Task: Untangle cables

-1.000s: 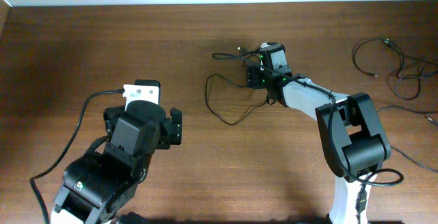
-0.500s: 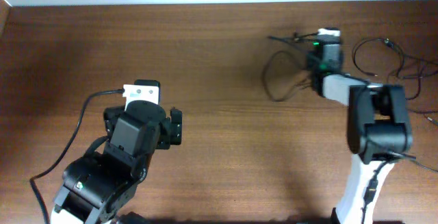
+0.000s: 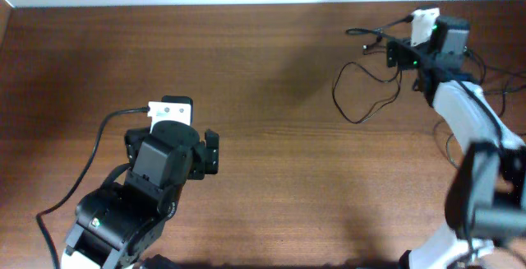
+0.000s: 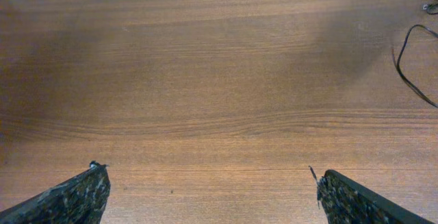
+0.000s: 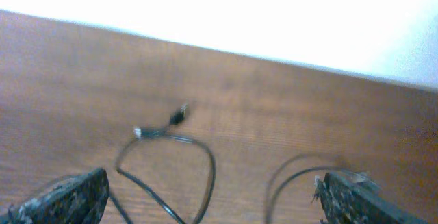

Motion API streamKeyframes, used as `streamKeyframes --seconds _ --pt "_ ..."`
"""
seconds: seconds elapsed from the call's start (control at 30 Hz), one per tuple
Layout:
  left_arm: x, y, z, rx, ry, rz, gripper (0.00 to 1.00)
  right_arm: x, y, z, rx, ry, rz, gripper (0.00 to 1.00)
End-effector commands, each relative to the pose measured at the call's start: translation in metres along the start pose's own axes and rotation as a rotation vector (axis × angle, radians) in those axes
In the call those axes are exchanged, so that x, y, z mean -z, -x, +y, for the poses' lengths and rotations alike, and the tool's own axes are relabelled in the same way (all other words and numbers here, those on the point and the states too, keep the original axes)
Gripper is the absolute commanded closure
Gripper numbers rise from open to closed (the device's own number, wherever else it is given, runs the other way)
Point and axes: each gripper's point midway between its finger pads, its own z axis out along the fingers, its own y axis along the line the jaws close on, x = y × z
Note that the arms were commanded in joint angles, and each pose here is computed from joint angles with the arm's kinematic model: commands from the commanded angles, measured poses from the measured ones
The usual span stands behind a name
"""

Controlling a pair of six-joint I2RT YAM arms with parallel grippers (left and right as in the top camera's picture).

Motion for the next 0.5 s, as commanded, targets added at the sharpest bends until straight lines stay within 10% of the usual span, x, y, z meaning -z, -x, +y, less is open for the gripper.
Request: streamKeyframes --seconds 0.0,0.2,0.47 --pt "-0.001 0.0 0.001 -0.006 0.003 0.003 0.01 0.063 0.052 -0.007 0.002 -0.012 -0.103 0.01" --pt "-0.001 0.0 0.001 -0.006 0.003 0.003 0.01 0.212 0.152 -0.019 -0.093 -0.043 -0.477 0.01" --pt "-0.001 0.0 0.001 -0.006 0.003 0.003 0.01 0.334 0.136 0.015 -0.055 0.067 -0.587 0.01"
